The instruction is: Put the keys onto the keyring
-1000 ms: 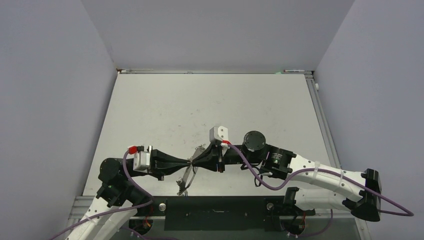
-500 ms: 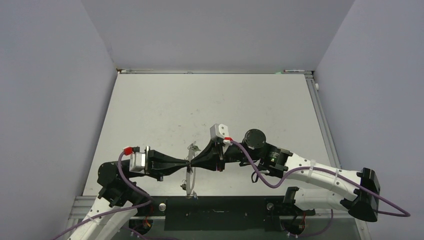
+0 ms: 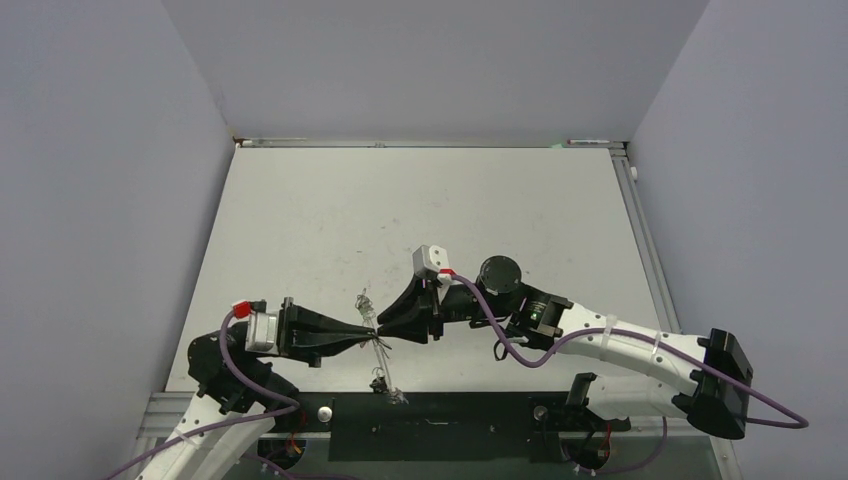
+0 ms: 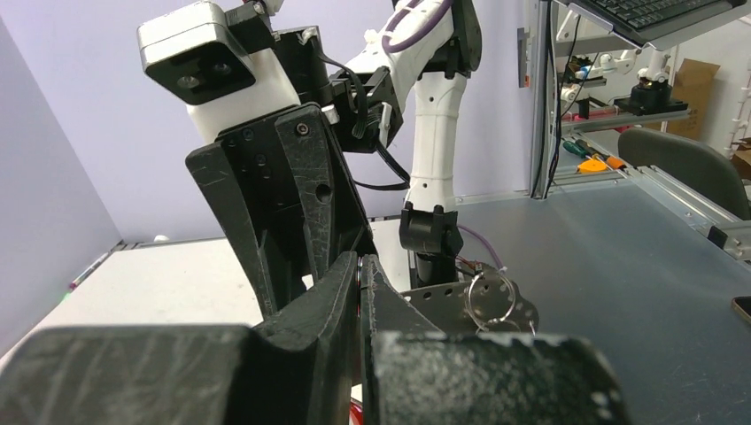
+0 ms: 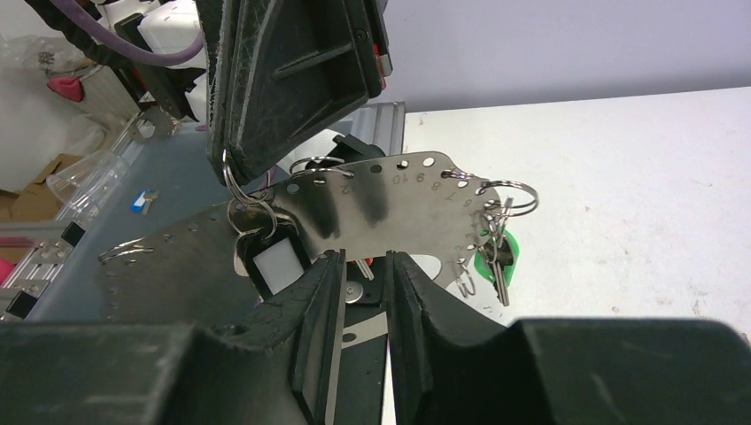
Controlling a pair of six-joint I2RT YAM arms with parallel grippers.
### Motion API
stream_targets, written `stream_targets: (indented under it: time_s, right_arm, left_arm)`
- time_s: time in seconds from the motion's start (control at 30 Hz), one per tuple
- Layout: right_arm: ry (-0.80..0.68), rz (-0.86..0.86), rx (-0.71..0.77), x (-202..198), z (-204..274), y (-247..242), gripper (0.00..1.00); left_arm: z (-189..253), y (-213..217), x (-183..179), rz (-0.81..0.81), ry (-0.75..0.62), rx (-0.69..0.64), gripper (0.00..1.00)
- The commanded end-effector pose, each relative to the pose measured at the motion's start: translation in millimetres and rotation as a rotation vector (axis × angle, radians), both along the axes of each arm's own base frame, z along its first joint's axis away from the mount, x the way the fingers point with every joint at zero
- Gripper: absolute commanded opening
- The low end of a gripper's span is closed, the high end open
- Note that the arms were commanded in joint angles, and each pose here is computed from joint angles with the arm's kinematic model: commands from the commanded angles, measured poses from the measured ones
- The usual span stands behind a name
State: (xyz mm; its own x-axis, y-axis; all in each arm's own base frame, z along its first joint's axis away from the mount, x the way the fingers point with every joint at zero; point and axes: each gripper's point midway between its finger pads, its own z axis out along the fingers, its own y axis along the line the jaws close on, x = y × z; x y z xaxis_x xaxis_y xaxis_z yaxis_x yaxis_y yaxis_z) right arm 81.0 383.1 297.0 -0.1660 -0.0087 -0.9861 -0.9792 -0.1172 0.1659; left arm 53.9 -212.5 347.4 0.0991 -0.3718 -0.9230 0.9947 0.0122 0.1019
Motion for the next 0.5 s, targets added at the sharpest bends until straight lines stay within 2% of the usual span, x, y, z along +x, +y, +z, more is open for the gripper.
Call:
stream_targets:
  time_s: [0.0,0.23,0.47]
  right_arm:
    - [-0.049,0.017,0.073,0,21,0,0.26]
    - [-0.121,-0.051,0.054,9,32,-14,0.31]
    - [-0.209,-0.049,0.132,1,52,-31,0.34]
  left_arm:
    - [13,4,-7,-0.006,-0.051,-0.046,0.0]
    - [13,4,-3,0.013,-0.048,-0.045,0.0]
    - [13,4,1,0.025,-0.043,-0.047,0.0]
